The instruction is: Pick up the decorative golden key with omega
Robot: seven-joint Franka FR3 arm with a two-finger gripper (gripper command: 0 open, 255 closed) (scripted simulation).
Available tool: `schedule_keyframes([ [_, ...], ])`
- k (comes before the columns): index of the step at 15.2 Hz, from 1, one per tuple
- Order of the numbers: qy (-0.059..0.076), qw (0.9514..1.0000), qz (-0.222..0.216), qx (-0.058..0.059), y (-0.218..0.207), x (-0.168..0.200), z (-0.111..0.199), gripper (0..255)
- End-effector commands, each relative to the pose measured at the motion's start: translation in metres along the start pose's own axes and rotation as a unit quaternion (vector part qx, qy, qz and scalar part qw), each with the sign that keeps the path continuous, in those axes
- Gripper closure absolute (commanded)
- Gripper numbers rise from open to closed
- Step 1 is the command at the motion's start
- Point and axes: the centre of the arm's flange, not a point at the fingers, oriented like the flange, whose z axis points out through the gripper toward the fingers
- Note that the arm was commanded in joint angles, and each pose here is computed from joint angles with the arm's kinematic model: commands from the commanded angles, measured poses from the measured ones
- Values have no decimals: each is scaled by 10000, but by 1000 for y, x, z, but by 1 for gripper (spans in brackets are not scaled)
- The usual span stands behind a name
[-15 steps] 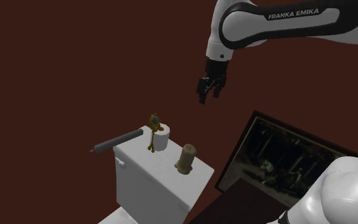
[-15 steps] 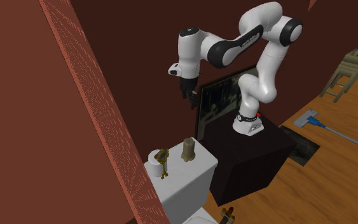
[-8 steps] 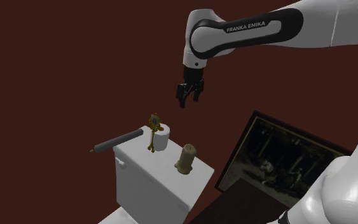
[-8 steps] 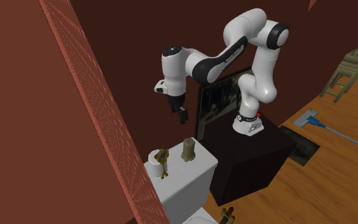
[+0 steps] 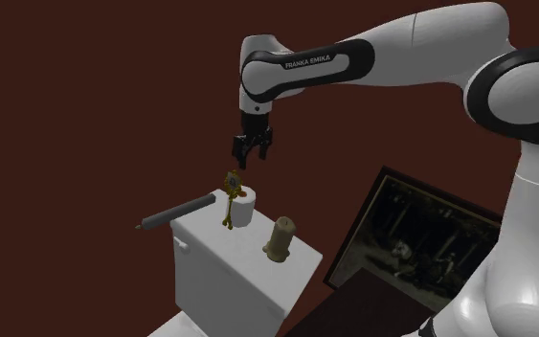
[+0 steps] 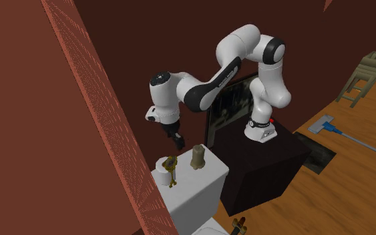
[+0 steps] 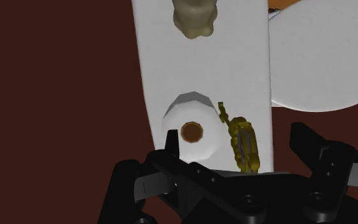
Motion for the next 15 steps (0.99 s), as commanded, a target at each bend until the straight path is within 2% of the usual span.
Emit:
schedule_keyframes([
  [1, -32, 9999, -96, 18, -9, 22, 13, 0],
  [5, -96, 9995, -288, 51, -27, 67, 37, 0],
  [13, -100, 9995, -299, 53, -29, 75, 78, 0],
  [15, -100, 9995, -299, 53, -29, 75, 78, 0],
])
